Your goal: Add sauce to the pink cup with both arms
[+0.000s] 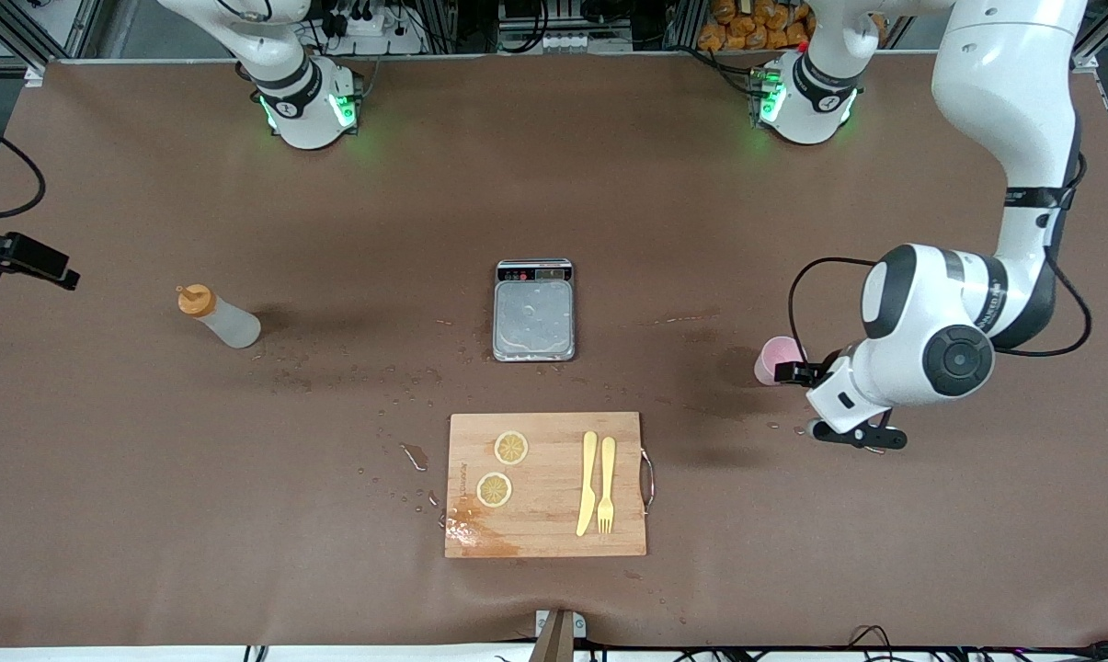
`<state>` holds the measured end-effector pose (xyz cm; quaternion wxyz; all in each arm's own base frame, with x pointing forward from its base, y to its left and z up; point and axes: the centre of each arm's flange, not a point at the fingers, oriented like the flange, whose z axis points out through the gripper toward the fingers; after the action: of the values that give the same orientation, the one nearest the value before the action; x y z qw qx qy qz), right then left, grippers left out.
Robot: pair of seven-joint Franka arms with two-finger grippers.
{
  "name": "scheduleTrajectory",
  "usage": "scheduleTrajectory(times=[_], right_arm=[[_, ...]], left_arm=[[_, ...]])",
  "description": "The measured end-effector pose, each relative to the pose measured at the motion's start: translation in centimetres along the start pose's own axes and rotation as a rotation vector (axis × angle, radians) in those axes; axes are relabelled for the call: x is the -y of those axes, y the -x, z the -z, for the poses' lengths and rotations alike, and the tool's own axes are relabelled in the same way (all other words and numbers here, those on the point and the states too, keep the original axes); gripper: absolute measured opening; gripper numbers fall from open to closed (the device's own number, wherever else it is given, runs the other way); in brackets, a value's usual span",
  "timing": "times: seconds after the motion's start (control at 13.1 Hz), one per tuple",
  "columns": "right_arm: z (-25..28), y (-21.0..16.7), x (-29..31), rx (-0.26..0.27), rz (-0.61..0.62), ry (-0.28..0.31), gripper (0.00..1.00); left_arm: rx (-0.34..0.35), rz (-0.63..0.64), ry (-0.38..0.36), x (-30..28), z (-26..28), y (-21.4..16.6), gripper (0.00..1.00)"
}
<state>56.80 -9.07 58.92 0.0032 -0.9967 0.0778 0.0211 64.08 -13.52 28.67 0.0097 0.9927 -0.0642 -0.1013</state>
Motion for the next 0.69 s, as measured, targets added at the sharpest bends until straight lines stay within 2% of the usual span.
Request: scheduleTrajectory(times=[0.38, 0.53, 0.69], right_arm=[[-2.7, -0.4, -6.3, 0.059, -0.134, -0.115, 1.00], [-4.4, -0.3, -8.6, 0.113, -0.201, -0.140, 1.00], [-6.1, -0.3, -10.4, 0.171, -0.338, -0.180, 1.00]], left_arm=[[0.050, 0.001, -0.022, 0.9, -3.1, 2.1, 1.00], [0.062, 0.002, -0.023, 1.0, -3.6, 2.4, 1.00], [0.084, 0.002, -0.025, 1.1, -4.6, 2.9, 1.00]])
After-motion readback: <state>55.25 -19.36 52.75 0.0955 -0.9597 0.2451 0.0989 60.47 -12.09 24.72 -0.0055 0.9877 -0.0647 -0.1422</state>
